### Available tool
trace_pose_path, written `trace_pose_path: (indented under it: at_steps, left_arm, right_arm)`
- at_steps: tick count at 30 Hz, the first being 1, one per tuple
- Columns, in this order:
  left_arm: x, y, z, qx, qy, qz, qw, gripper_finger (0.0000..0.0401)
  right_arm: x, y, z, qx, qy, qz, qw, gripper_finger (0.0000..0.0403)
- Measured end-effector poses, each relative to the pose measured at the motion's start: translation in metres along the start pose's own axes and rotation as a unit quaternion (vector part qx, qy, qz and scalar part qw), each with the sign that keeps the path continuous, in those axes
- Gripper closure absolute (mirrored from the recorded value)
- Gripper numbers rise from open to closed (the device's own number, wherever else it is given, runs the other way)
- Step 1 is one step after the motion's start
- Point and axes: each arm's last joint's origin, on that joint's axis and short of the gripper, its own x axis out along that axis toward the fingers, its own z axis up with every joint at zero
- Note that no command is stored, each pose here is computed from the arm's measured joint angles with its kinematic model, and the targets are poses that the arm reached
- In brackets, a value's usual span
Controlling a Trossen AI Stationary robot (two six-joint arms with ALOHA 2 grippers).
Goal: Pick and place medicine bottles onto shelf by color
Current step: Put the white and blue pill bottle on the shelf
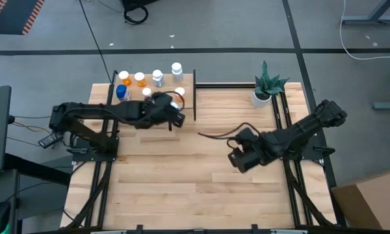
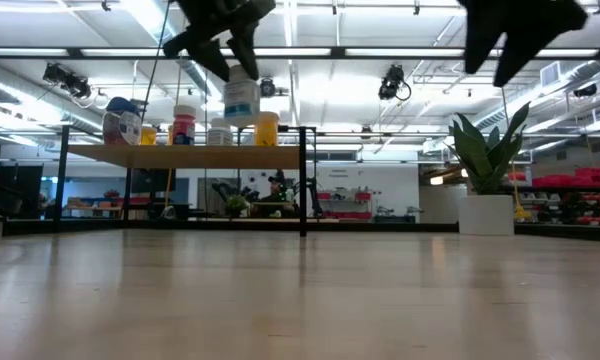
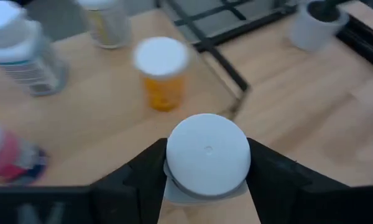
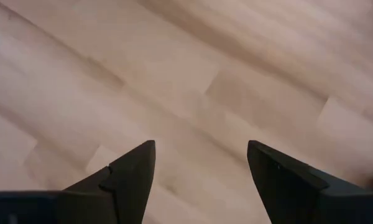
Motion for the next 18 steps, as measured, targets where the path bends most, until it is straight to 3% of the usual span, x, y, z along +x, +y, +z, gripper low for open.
trace_pose_path:
  at_steps: [10, 18]
  left_arm:
    - [0.016, 0.035, 0.024, -0.065, -0.008, 0.063, 0.996, 0.0200]
    - [0.029, 0.058, 0.033, -0.076, 0.005, 0.115, 0.990, 0.0209]
  right_arm:
    - [0.007, -0.011, 0.039, -0.083, -0.028, -0.012, 0.996, 0.0141]
    - [0.010, -0.018, 0.054, -0.098, -0.031, -0.018, 0.995, 0.0141]
